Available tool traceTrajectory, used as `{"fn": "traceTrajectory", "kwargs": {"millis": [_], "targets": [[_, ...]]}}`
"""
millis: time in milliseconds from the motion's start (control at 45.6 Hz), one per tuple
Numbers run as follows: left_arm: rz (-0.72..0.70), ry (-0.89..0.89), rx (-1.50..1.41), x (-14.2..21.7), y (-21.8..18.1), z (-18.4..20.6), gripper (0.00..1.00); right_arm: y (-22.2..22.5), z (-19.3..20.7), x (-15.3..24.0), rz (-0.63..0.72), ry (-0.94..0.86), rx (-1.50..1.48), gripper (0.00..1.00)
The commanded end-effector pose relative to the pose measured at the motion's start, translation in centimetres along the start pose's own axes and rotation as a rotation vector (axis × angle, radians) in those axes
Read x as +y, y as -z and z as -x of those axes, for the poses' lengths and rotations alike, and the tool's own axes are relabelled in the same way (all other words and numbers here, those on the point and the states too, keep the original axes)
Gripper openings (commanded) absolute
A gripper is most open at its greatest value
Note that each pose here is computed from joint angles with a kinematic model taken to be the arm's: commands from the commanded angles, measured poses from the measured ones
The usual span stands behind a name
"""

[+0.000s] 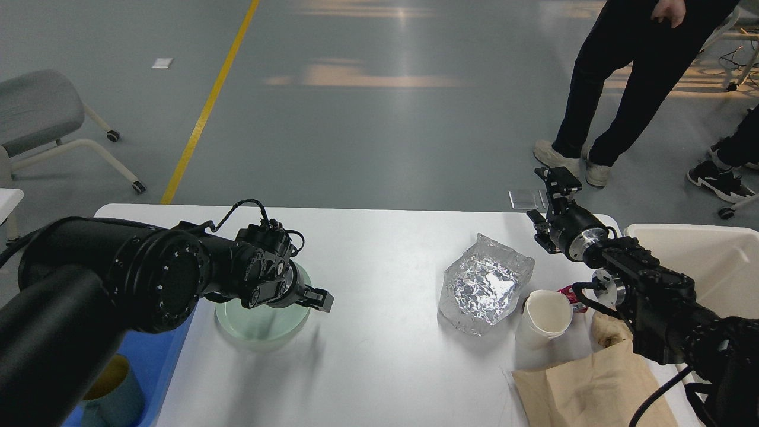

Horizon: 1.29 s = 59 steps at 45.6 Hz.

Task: Tidy desktop
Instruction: 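Grasp the rim of the pale green plate with the left gripper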

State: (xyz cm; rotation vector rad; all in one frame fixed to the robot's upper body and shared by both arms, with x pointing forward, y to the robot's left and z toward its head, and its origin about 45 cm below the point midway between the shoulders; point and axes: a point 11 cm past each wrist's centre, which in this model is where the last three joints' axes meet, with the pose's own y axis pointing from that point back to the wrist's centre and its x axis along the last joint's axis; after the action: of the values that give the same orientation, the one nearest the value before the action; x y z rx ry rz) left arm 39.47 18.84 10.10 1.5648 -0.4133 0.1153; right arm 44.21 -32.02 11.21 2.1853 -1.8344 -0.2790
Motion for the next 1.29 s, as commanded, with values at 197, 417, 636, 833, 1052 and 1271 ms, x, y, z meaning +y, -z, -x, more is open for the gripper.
{"fn": "traceTrajectory", "kwargs": {"millis": [197, 417, 636, 833, 1052, 1271], "targets": [[0.031, -0.045, 0.031, -1.2, -0.7, 0.5, 0.93, 0.0, 0.0, 0.0, 0.000, 0.000, 0.000, 1.00], [0.050, -0.046, 0.060, -2.2, -1.1, 1.4, 0.90, 0.0, 0.0, 0.0, -0.001, 0.000, 0.000, 1.00], [0.069, -0.041, 0.086, -2.8, -1.5, 2.3, 0.75, 0.0, 0.0, 0.0, 0.000, 0.000, 0.000, 1.00], [0.063, -0.038, 0.087, -2.8, -1.4, 2.3, 0.60, 0.1, 0.0, 0.0, -0.001, 0.000, 0.000, 1.00], [0.032, -0.026, 0.088, -2.8, -1.0, 2.5, 0.41, 0.0, 0.0, 0.0, 0.000, 0.000, 0.000, 1.00], [-0.034, -0.019, 0.129, -2.8, -0.3, 2.6, 0.22, 0.0, 0.0, 0.0, 0.000, 0.000, 0.000, 1.00]]}}
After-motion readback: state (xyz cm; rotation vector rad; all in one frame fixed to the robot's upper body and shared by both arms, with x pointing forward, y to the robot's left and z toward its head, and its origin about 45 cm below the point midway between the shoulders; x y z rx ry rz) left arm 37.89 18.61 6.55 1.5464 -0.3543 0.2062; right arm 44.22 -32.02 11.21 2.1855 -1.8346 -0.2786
